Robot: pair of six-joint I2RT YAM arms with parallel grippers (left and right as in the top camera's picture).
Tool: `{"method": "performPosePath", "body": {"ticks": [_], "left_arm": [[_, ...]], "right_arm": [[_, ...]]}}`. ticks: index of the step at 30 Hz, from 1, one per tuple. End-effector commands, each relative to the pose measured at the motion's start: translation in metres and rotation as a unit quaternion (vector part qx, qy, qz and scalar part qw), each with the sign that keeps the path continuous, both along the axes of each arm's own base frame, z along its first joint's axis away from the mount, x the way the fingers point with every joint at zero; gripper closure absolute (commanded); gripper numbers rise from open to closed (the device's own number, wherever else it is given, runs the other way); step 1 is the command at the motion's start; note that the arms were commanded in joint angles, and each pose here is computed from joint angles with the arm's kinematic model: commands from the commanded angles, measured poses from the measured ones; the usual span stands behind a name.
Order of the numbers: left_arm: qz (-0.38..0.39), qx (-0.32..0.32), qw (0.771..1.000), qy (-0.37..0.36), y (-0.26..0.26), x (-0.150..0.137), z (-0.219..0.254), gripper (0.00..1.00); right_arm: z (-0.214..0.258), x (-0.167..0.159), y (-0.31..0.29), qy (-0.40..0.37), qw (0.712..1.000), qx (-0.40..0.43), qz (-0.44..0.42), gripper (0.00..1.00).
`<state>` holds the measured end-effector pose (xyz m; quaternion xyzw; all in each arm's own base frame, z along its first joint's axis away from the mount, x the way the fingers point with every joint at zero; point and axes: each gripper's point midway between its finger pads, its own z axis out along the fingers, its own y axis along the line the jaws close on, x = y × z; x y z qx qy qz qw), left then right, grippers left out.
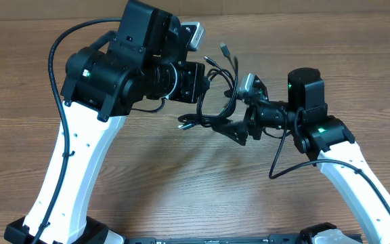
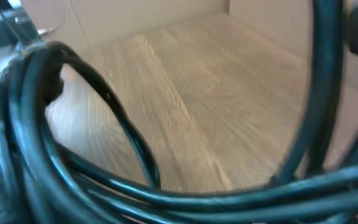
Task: Untangle cables
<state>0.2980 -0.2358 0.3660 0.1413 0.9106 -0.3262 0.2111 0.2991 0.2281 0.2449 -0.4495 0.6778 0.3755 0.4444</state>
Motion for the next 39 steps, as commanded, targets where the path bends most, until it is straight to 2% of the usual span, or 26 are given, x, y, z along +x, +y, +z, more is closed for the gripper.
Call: {"method": "performPosePath", "body": {"ticks": [1, 2, 6, 13, 20, 25, 28, 31, 36, 37, 39], "left_arm": [[-0.013, -0.046, 0.999, -0.017, -0.004, -0.012, 0.03, 0.96], [-0.013, -0.045, 0.999, -0.019, -0.004, -0.012, 0.03, 0.96], [0.008, -0.024, 0.999, -0.029, 0.004, -0.005, 0.027, 0.96], [0.023, -0.026, 0.999, -0.039, 0.018, -0.006, 0.035, 0.96], [0.05, -0.014, 0.997, -0.055, 0.037, -0.011, 0.043, 0.96], [0.063, -0.001, 0.996, -0.061, 0.046, -0.017, 0.045, 0.96], [0.071, 0.007, 0.995, -0.065, 0.051, -0.019, 0.045, 0.96], [0.078, 0.015, 0.994, -0.068, 0.056, -0.021, 0.045, 0.96], [0.076, 0.025, 0.994, -0.079, 0.059, -0.021, 0.046, 0.96], [0.076, 0.025, 0.994, -0.079, 0.059, -0.022, 0.046, 0.96], [0.075, 0.026, 0.994, -0.08, 0.059, -0.022, 0.046, 0.96]], "right_arm": [[0.008, 0.003, 0.002, 0.013, 1.0, 0.018, -0.01, 0.85], [0.01, 0.004, 0.002, 0.017, 1.0, 0.022, -0.014, 0.96], [0.007, 0.008, -0.001, 0.033, 0.999, 0.019, -0.034, 0.96], [-0.015, 0.046, -0.038, 0.047, 0.983, -0.037, -0.171, 0.96], [-0.024, 0.083, -0.1, 0.099, 0.935, -0.033, -0.34, 0.96], [-0.027, 0.103, -0.157, 0.152, 0.864, 0.01, -0.479, 0.96], [-0.027, 0.106, -0.178, 0.181, 0.834, 0.042, -0.519, 0.96], [-0.028, 0.107, -0.189, 0.193, 0.82, 0.057, -0.536, 0.96], [-0.029, 0.107, -0.192, 0.194, 0.818, 0.055, -0.538, 0.96], [-0.029, 0.107, -0.192, 0.195, 0.818, 0.055, -0.538, 0.87], [-0.029, 0.107, -0.191, 0.195, 0.819, 0.056, -0.536, 0.33]]}}
